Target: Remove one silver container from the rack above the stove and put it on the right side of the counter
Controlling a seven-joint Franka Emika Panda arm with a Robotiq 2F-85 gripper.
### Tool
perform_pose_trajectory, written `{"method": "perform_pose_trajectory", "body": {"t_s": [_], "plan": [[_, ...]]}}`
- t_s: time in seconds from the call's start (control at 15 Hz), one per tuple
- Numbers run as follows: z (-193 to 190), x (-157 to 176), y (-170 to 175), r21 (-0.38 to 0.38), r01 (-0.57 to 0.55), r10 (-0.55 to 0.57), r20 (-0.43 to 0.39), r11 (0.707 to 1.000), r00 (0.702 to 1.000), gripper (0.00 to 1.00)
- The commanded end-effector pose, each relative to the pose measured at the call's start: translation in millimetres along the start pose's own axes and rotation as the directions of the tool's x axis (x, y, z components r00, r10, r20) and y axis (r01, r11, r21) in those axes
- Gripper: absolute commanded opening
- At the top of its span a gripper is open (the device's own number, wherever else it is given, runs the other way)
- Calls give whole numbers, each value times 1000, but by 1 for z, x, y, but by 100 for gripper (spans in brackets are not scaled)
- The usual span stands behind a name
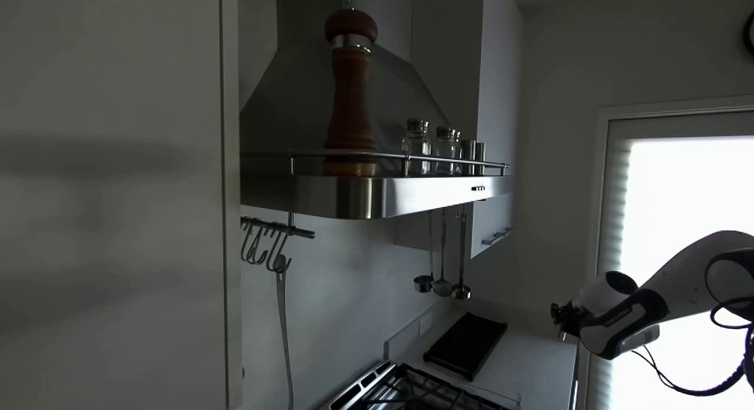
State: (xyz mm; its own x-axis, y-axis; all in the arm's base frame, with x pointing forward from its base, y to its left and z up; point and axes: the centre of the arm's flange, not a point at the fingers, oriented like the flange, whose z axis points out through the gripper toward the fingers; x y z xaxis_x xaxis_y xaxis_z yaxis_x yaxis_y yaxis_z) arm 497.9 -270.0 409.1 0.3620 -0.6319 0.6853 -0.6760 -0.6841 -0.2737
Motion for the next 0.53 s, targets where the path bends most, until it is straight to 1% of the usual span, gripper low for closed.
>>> {"method": "perform_pose_trajectory", "body": {"t_s": [0.0,0.33,0.4,0.47], "plan": [[57,-16,-13,-34,-17,17,0,999,1000,11],[106,-24,-10,-47,-31,33,44,998,999,11],[76,-12,3,-46,-11,13,49,999,999,36],[86,-17,-1,-47,-10,13,59,999,998,36]]}}
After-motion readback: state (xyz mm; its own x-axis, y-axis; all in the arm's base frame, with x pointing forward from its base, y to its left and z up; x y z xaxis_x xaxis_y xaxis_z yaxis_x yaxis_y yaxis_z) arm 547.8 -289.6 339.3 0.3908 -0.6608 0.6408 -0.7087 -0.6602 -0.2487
